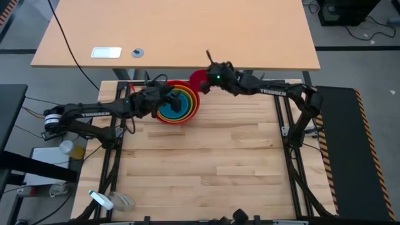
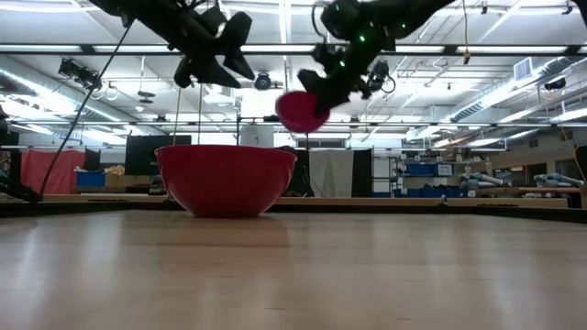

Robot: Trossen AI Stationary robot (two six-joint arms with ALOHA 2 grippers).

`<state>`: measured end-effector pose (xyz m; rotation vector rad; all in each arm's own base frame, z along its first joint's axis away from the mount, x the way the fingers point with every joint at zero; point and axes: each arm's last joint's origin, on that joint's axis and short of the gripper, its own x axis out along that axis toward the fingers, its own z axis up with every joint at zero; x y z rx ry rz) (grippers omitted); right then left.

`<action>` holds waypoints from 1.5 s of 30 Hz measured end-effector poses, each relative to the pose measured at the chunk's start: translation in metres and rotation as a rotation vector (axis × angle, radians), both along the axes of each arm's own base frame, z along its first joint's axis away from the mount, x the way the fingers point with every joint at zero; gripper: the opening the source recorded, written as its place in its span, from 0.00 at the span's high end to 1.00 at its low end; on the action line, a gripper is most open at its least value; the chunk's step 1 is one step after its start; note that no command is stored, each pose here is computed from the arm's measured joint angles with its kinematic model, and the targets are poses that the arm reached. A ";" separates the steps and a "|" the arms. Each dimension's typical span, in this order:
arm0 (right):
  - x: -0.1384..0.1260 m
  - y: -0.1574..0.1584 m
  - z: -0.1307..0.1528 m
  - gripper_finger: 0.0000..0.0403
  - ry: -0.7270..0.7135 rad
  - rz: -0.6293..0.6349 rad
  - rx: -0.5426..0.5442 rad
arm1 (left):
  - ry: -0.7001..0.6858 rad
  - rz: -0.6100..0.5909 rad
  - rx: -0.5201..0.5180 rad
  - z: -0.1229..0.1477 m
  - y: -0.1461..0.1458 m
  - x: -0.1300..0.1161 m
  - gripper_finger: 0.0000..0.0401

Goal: Nest bowls inside each other
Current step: Stack the pink bowl on top of the blue bowl

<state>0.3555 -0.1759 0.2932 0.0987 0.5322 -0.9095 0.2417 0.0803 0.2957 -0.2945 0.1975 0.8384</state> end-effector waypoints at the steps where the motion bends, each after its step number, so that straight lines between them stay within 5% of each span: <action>1: 0.003 0.005 0.002 0.95 -0.002 0.004 -0.031 | 0.017 0.005 -0.006 -0.003 0.001 0.001 0.49; 15: 0.020 0.035 0.008 0.95 -0.031 0.081 -0.100 | -0.014 -0.036 0.046 -0.020 0.010 0.031 0.44; 23: 0.023 0.044 0.008 0.93 -0.031 0.112 -0.100 | -0.035 -0.018 0.045 -0.024 0.013 0.037 0.59; 30: 0.025 0.047 0.008 0.78 -0.046 0.204 -0.063 | -0.077 0.066 0.010 -0.025 0.016 0.035 0.95; 39: 0.017 0.045 0.015 0.50 -0.120 0.292 0.070 | -0.094 0.048 -0.116 -0.026 0.023 0.025 0.97; 45: 0.004 0.036 0.026 0.38 -0.155 0.316 0.128 | 0.020 0.084 -0.178 -0.026 0.031 0.002 0.98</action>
